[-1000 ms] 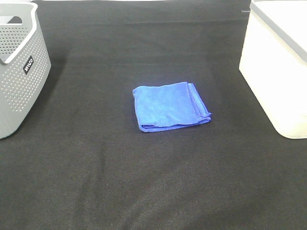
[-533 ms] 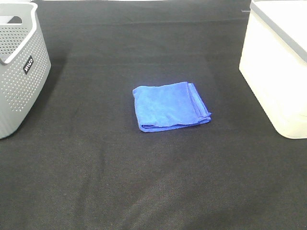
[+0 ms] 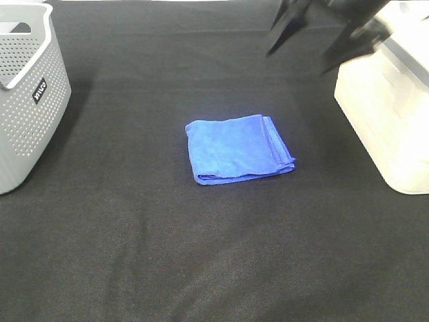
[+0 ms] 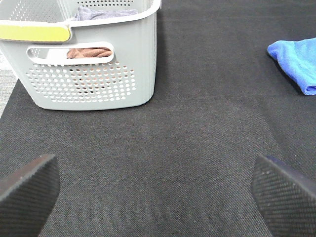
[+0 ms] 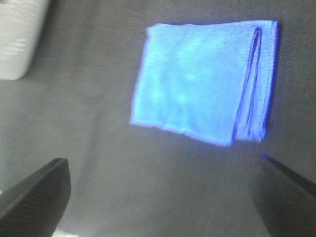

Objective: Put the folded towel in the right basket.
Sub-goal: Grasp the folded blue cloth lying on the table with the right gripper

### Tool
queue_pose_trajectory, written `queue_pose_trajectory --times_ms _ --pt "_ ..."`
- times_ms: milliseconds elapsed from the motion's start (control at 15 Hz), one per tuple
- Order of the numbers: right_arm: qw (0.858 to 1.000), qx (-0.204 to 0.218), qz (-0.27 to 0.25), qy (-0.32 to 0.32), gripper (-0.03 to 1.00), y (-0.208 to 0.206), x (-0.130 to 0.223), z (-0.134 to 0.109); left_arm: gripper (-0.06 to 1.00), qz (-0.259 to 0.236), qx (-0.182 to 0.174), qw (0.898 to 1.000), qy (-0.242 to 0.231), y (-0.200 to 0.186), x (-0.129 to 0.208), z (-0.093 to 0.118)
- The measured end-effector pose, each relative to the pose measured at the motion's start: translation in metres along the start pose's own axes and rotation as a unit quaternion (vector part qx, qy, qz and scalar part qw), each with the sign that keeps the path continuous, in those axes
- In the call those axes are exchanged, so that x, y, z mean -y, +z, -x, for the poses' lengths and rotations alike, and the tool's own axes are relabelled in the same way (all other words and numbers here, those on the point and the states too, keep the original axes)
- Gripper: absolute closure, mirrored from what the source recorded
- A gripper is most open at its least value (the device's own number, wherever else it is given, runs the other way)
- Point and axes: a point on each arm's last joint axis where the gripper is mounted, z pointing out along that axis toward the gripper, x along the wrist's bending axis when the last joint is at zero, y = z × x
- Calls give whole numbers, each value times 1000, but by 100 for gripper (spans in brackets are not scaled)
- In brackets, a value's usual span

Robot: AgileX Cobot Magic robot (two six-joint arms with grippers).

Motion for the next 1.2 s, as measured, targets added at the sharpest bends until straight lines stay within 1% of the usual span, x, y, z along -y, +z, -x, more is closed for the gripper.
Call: queue_pose_trajectory --times_ms 67,133,333,467,600,733,867,1200 --pt "1000 12 -18 8 2 26 -10 13 -3 0 0 1000 0 0 0 0" --pt "1000 12 -18 8 2 26 -10 13 -3 0 0 1000 0 0 0 0" --pt "997 41 -58 15 2 89 -31 44 -3 0 0 1000 0 0 0 0" --pt "994 68 -80 18 2 119 -35 61 -3 0 0 1000 0 0 0 0" --pt "991 87 -100 20 2 137 -32 73 -3 0 0 1000 0 0 0 0" --pt "989 89 -117 26 2 153 -27 81 -3 0 0 1000 0 0 0 0" --pt "988 90 -122 31 2 170 -22 88 -3 0 0 1000 0 0 0 0" --pt "988 85 -124 37 2 179 -21 91 -3 0 0 1000 0 0 0 0"
